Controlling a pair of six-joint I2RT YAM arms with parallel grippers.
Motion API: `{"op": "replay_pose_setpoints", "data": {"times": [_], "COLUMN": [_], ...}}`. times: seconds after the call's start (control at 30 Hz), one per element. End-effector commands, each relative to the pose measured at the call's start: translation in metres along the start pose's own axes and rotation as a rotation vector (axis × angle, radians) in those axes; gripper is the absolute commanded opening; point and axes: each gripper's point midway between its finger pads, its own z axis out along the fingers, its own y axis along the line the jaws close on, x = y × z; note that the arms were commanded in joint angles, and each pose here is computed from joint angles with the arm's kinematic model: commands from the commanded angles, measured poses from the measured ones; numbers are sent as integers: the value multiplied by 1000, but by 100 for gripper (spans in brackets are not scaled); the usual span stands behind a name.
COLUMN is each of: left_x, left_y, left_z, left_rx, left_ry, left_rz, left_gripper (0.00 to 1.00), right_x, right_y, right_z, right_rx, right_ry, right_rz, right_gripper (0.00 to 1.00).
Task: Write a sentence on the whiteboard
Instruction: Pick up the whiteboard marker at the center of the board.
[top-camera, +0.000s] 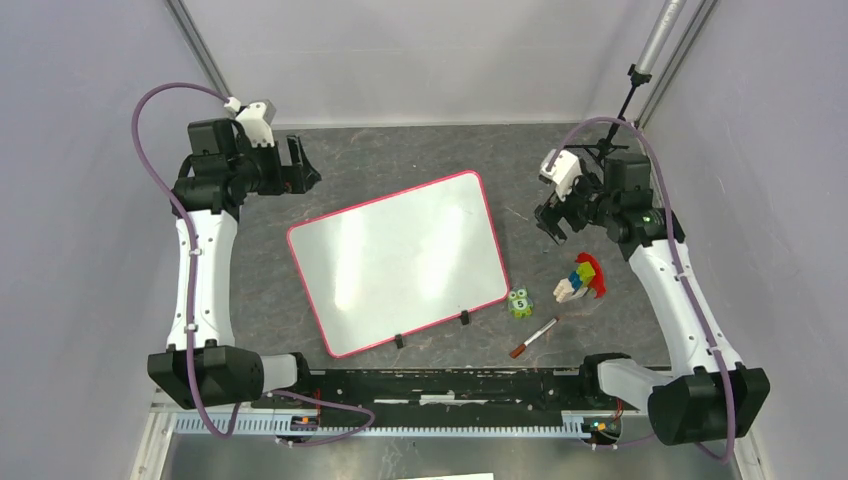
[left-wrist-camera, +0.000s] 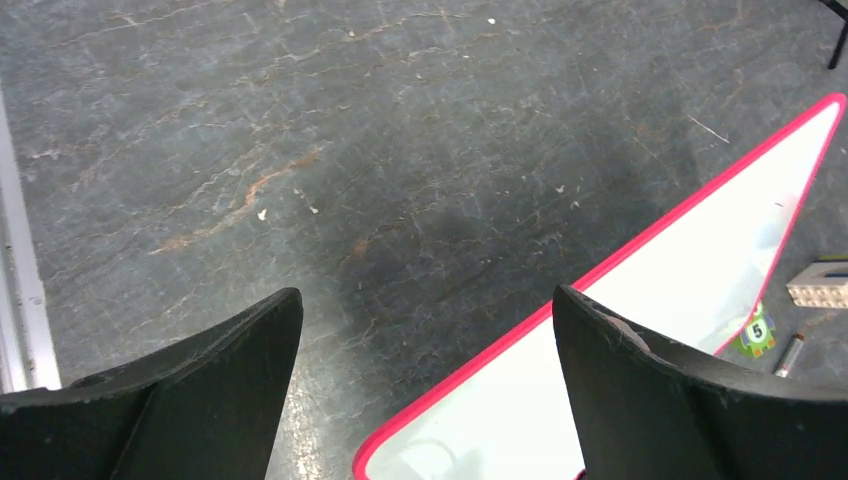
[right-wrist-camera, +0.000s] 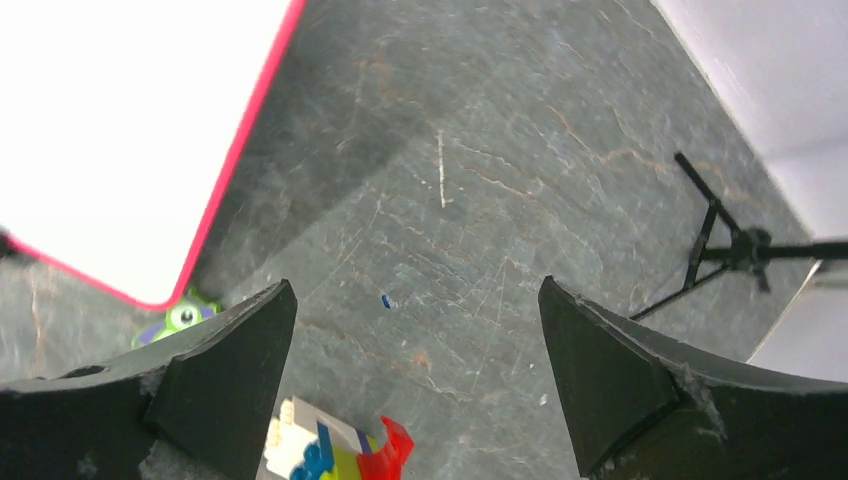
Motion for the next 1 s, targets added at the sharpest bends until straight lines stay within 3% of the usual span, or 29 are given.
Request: {"op": "replay_pose_setpoints", "data": {"times": [0.0, 0.27, 0.6, 0.97], "left_x": [-4, 13, 19, 29], "left_y": [-19, -52, -83, -98], "left_z": [-10, -7, -6, 0], "left_rx": [94, 233, 315, 354], "left_ry": [-15, 51, 85, 126], "left_rz": [71, 130, 150, 152], "left_gripper": [100, 100, 100, 100], "right_x": [3, 59, 157, 210], "right_y": [48, 121, 171, 188], "right_z": [-18, -26, -13, -7], "right_rx": [-261, -514, -691, -774], "right_ry": [40, 137, 292, 362], "right_rz": [-265, -542, -777, -876], "right_gripper": [97, 99, 80, 59]}}
